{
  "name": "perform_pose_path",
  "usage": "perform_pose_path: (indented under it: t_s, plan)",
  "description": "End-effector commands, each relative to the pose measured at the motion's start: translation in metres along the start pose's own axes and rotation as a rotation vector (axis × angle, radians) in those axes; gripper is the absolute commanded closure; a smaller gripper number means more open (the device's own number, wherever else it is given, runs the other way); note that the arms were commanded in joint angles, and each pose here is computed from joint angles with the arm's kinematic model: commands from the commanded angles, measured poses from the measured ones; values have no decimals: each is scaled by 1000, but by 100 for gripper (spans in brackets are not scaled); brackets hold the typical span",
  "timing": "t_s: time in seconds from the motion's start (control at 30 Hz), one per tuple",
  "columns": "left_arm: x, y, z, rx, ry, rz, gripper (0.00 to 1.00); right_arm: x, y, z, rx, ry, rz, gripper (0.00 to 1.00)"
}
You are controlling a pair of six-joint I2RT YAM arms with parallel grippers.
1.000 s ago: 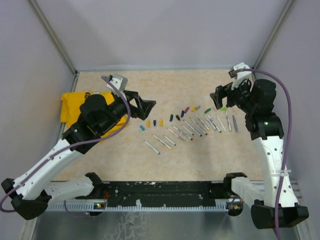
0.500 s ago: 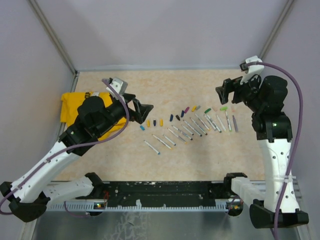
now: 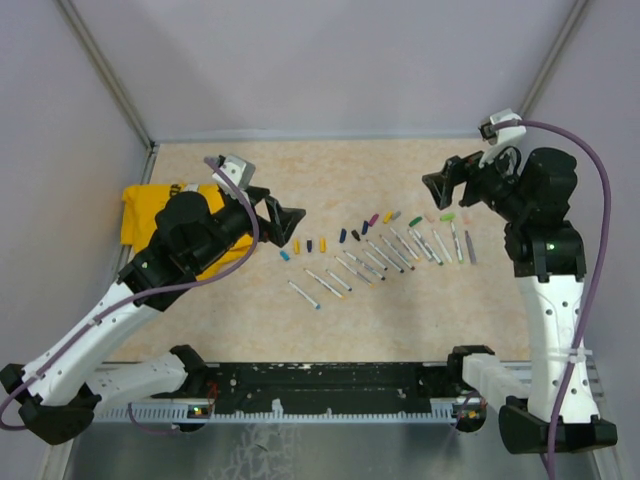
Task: Open the pen caps
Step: Reset both arms
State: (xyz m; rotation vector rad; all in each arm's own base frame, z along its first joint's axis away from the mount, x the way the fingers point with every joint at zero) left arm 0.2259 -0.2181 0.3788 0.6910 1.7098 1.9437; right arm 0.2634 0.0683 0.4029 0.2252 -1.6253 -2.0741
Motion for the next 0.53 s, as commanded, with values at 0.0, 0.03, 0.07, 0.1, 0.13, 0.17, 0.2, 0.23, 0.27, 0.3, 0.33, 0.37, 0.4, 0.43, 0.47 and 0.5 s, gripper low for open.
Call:
perform_pose_path:
  t_s: [0.0, 0.03, 0.07, 0.1, 0.13, 0.17, 0.2, 0.23, 0.27, 0.3, 0.33, 0.37, 0.4, 0.43, 0.47, 0.5]
  plan:
    - [0, 10, 7, -15, 32, -43, 0, 4, 24, 11, 18, 38, -66, 16]
    - [-1, 11, 7, -17, 36, -42, 0, 4, 24, 11, 18, 44, -64, 16]
    - [-1, 10, 8, -17, 40, -42, 0, 4, 24, 12, 20, 45, -64, 16]
    - [-1, 11, 9, -19, 44, -43, 0, 4, 24, 11, 23, 43, -63, 16]
    - [-1, 10, 9, -21, 47, -42, 0, 4, 25, 11, 26, 39, -65, 16]
    - [-1, 9, 10, -23, 50, -40, 0, 5, 25, 10, 29, 33, -66, 16]
    - [-1, 9, 10, -25, 51, -38, 0, 5, 24, 9, 31, 27, -64, 16]
    - [-1, 7, 11, -26, 53, -34, 0, 5, 24, 8, 33, 21, -65, 15]
    - [-1, 7, 11, -28, 54, -33, 0, 5, 24, 7, 34, 16, -65, 15]
    - [-2, 6, 11, -30, 56, -31, 0, 5, 23, 6, 37, 13, -62, 15]
    - [-2, 6, 11, -30, 57, -31, 0, 4, 23, 6, 42, 13, -62, 15]
    - [-3, 5, 12, -30, 58, -30, 0, 4, 23, 5, 45, 9, -62, 15]
    - [-3, 5, 12, -31, 58, -30, 0, 4, 23, 4, 49, 6, -62, 15]
    - [-3, 4, 12, -33, 58, -28, 0, 4, 23, 3, 49, 0, -64, 15]
    - [-3, 4, 12, -33, 58, -28, 0, 3, 23, 2, 49, -6, -65, 15]
    - [-4, 2, 13, -34, 61, -26, 0, 3, 23, 2, 54, -6, -67, 15]
Point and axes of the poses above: each gripper's point midway between its finger pads, its own x axis back along the fingers, its own z axis along the line the jaws close on, y = z × x, the point moved 3 cm from there along x, back along the fingers, and after that the axes turned 15 degrees about -x, right-handed, at the moved point
